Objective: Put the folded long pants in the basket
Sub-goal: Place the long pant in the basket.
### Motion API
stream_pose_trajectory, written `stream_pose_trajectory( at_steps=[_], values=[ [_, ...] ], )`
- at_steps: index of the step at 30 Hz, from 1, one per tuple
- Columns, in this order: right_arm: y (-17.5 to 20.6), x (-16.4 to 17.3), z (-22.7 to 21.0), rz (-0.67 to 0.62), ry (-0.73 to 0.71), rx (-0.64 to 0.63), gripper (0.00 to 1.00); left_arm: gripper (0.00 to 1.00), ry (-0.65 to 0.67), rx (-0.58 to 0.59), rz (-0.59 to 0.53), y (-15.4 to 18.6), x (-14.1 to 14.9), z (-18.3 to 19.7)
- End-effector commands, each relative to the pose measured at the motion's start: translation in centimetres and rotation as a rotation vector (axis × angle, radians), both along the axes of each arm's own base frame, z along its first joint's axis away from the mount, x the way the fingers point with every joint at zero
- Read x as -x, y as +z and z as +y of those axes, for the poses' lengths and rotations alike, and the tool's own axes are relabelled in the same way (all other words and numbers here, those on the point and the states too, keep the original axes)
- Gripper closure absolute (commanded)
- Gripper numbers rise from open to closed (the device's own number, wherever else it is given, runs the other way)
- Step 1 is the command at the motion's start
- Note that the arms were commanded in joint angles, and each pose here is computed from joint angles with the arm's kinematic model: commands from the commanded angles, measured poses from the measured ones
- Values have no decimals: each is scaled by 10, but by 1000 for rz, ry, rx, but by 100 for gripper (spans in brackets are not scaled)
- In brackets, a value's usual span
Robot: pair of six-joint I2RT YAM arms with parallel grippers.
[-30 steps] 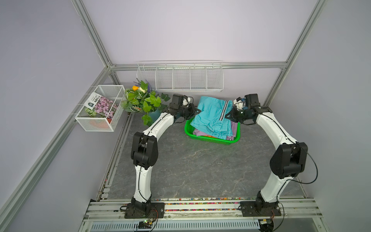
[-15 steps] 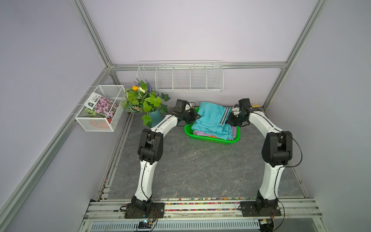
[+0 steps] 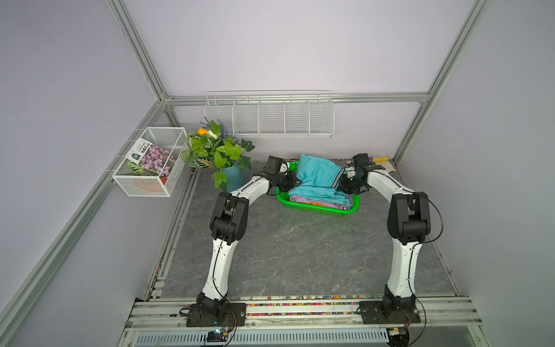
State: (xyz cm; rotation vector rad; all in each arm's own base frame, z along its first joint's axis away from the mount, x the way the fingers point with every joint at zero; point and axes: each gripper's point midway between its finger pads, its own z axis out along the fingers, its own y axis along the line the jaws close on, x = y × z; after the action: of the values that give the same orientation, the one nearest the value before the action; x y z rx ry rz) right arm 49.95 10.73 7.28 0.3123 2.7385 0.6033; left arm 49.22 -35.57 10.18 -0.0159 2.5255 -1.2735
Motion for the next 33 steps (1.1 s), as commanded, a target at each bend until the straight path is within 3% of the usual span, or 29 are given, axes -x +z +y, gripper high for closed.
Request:
stream_pose_trajectory(
  at_steps=[1,4,6,11,21,28,33],
  values=[
    [-38,23,-21,113,-42,88,100,100,-6,-170,268,-86,50,24],
    [-14,15,-20,36,-37,77,100,100,-6,-157,208,-62,41,21],
    [8,10,-19,-28,-30,70,90,100,-8,-154,152,-41,32,19],
    [64,1,-15,-172,-15,43,73,84,-16,-137,23,11,17,14],
    [144,5,-24,-350,-26,85,68,76,-30,-73,-127,93,12,10],
    [156,-17,23,-432,86,-33,69,74,-44,-64,-215,130,25,17],
    [138,-43,45,-438,76,-48,69,71,-47,-118,-199,123,35,29]
  ],
)
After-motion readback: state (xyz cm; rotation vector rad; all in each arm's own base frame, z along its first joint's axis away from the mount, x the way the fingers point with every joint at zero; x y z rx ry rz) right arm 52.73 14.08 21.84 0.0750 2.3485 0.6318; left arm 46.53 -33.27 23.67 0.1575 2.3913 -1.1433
